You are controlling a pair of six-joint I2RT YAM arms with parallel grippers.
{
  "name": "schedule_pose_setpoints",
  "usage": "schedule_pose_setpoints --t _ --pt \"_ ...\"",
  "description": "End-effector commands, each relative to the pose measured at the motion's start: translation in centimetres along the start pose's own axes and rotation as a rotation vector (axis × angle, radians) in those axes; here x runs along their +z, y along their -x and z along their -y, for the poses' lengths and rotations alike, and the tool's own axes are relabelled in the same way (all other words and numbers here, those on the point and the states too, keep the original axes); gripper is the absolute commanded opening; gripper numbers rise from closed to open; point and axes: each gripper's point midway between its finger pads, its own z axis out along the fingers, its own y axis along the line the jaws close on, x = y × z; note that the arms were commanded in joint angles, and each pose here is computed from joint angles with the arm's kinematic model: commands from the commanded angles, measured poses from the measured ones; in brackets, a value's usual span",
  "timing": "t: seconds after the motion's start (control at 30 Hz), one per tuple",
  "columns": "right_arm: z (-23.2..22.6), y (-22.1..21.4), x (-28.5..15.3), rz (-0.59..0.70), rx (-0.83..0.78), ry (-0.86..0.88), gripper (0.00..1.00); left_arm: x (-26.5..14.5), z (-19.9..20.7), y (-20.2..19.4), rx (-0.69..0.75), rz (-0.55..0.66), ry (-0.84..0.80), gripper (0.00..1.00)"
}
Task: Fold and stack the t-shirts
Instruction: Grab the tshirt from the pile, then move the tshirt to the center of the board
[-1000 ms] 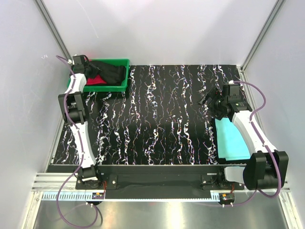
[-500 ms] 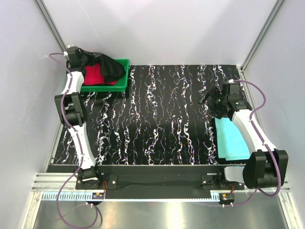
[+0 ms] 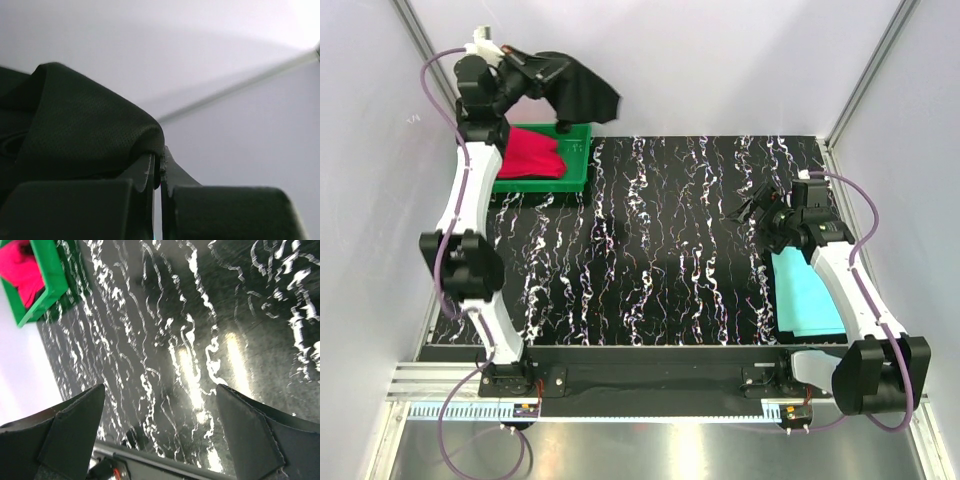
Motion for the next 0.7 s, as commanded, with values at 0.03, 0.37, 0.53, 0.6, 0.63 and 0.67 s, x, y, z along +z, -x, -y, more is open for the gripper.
schedule_pose_setpoints --t 0.03,0.37,0.53,0.6,0.63,0.67 --pt "-1.4 -2.1 -0.7 -0.071 -0.015 0.084 1.00 -4.0 6.3 -7.9 0.086 -0.167 -0.044 0.12" --pt "-1.7 -8.8 -0.8 -0.358 -0.059 0.234 1.00 -23.9 -14.5 -25.4 0.114 -0.537 0.642 0.61" --pt "-1.1 -13.6 0.0 -0.561 -0.086 0.259 0.89 -29.8 -16.8 -29.4 0.184 -0.657 0.723 0.56" --pt "-0.8 -14.5 0.5 -0.585 -0.131 0.243 0.87 -28.7 -15.7 -30.7 0.183 -0.680 0.645 0.55" --pt "-0.1 -14.7 0.8 -0.594 -0.132 0.205 0.86 -28.2 -14.7 -32.1 0.200 -0.725 0.601 0.55" --pt "0.5 -14.5 1.0 -0.582 -0.154 0.175 0.83 -27.6 -14.4 -33.0 0.208 -0.756 0.581 0.55"
